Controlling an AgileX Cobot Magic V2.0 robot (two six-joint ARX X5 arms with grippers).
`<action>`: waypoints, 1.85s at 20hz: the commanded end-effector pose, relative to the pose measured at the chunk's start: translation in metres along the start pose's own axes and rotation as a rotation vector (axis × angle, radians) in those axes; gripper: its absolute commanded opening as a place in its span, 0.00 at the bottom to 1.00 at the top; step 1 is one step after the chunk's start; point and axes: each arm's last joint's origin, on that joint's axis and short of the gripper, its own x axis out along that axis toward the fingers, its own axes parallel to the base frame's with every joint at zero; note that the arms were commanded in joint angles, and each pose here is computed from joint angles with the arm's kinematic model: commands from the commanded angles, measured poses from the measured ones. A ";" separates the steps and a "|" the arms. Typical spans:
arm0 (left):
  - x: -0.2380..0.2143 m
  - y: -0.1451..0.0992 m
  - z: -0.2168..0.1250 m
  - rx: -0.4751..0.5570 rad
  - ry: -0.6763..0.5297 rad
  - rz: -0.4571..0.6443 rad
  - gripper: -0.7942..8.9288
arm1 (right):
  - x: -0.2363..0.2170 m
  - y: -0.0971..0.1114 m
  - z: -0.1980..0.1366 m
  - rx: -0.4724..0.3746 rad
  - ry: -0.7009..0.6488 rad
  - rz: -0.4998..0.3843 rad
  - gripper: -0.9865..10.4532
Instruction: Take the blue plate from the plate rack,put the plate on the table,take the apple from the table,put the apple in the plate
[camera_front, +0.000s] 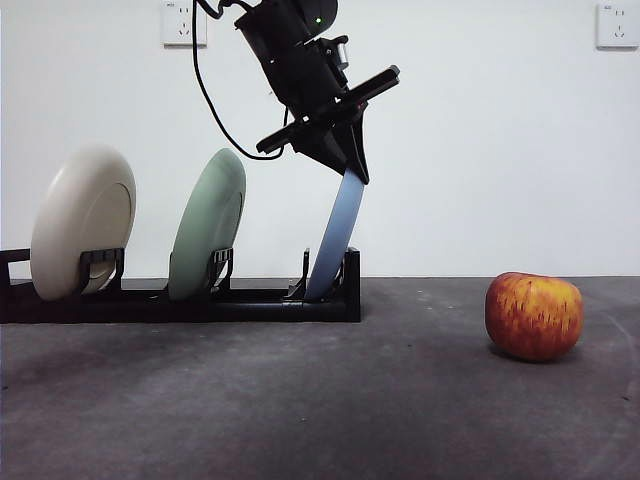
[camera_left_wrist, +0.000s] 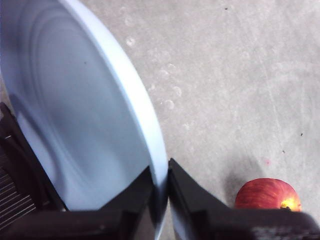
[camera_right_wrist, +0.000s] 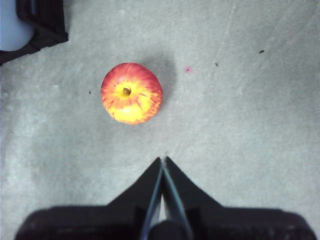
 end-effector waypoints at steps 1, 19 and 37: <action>-0.001 0.001 0.000 0.002 0.016 0.007 0.07 | -0.001 0.001 0.001 -0.005 -0.004 0.004 0.09; -0.173 -0.070 0.019 0.082 -0.171 -0.365 0.08 | -0.001 0.000 -0.004 -0.002 0.041 -0.005 0.09; -0.322 -0.140 -0.042 0.445 -0.412 -0.556 0.08 | -0.001 -0.001 -0.006 0.000 0.064 -0.018 0.09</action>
